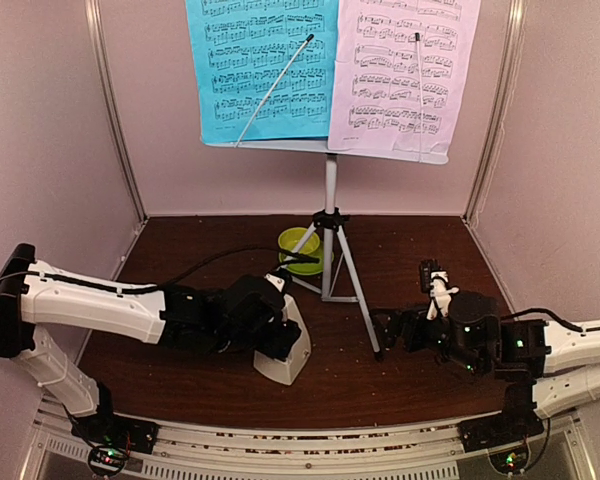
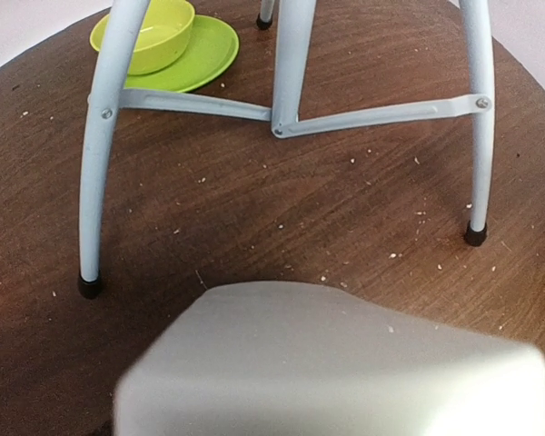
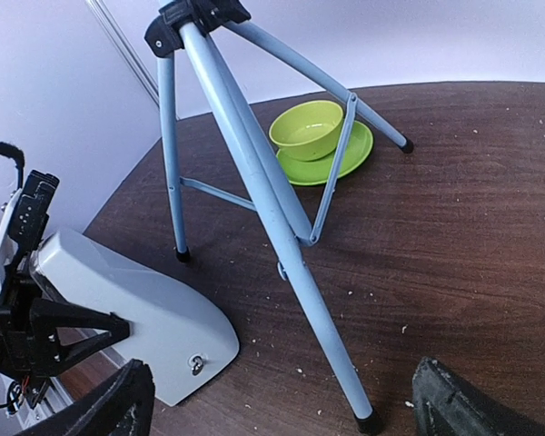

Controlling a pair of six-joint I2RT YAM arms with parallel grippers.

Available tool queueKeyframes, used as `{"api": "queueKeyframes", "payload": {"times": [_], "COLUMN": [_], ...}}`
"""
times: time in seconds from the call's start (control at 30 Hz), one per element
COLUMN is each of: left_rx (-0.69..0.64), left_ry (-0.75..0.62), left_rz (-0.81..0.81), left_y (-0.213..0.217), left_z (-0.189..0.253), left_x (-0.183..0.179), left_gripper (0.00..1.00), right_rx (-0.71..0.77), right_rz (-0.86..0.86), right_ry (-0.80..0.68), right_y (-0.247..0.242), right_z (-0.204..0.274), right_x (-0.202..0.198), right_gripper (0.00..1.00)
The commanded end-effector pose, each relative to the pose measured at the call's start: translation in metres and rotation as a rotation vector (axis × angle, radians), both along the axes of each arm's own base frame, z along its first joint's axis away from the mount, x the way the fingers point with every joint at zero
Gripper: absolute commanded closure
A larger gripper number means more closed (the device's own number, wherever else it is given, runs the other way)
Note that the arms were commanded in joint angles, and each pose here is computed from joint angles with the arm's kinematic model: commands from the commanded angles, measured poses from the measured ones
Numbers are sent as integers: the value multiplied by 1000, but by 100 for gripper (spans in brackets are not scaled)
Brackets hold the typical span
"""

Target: Set up the instrument practice props

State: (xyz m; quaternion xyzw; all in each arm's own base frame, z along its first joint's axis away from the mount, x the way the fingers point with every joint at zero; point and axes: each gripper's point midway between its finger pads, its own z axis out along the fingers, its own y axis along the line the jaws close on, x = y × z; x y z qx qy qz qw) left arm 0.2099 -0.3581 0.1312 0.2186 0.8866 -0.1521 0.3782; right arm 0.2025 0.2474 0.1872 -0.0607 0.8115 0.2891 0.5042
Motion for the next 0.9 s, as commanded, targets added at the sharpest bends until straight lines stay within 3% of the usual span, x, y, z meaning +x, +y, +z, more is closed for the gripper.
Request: {"api": "queueKeyframes", "payload": {"times": [0.0, 0.07, 0.17, 0.4, 0.63, 0.87], "left_rx": [-182, -209, -238, -218, -248, -301], "left_ry": [-113, -135, -180, -262, -257, -270], "left_rz": [-19, -2, 30, 46, 25, 18], "left_y": [-14, -11, -5, 0, -4, 2], "left_z": [79, 89, 107, 143, 154, 165], "left_x": [8, 10, 15, 23, 20, 16], "left_gripper": [55, 64, 68, 71, 74, 75], "right_rx": [20, -4, -19, 0, 14, 0], "right_rz": [16, 39, 69, 153, 250, 229], "right_ry": [-45, -27, 14, 59, 79, 105], "right_y": [9, 17, 33, 85, 137, 146], "right_z": [11, 7, 2, 0, -4, -15], "right_x": [4, 4, 4, 5, 6, 11], "right_gripper": [1, 2, 6, 19, 32, 43]}}
